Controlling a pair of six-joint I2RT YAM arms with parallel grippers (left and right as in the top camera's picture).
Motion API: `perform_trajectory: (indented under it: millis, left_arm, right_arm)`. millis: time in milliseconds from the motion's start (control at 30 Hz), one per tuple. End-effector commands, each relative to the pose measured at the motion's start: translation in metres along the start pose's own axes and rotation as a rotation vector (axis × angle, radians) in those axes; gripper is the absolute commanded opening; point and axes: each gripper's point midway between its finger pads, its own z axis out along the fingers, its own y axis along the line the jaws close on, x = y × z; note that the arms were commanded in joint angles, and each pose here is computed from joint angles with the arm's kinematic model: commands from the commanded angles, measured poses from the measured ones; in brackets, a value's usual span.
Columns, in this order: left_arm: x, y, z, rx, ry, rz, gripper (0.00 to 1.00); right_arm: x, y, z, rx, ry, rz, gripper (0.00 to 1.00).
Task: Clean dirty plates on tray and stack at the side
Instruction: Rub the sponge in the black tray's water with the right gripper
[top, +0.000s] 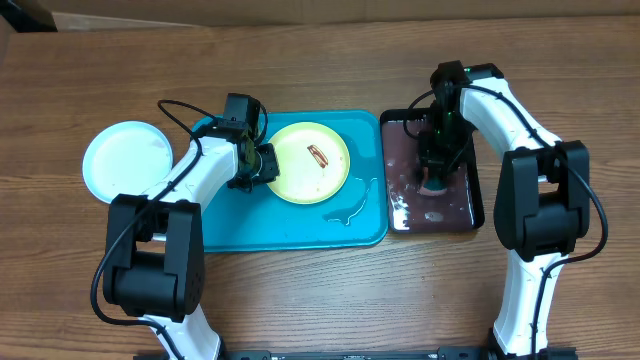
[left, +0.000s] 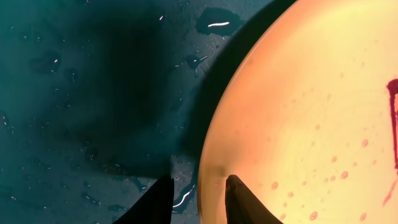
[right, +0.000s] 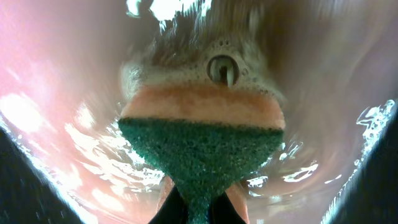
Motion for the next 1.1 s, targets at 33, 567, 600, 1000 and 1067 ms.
perform_trajectory:
  millis: [33,567,600,1000,1067]
  left_arm:
    - [0.004,-0.002,0.004,0.004,0.015,0.022,0.3]
    - [0.004,-0.003,0.004,0.006,0.011,0.022,0.3]
    - [0.004,-0.003,0.004,0.006,0.011,0.022,0.3]
    - [0.003,-0.01,0.003,0.048,0.013,0.023,0.31]
    - [0.003,-0.01,0.003,0.048,0.013,0.023,0.3]
  right_arm:
    - [-0.01,0.013,-0.068,-0.041,-0.193,-0.044,0.04]
    - [0.026,0.012,-0.129,-0.053,-0.311,-0.03,0.04]
    - [0.024,0.012,-0.126,-0.054,-0.313,-0.03,0.04]
    - [-0.002,0.009,-0.066,-0.047,-0.37,0.032,0.04]
    - [-0.004,0.003,-0.059,-0.001,-0.385,0.057,0.04]
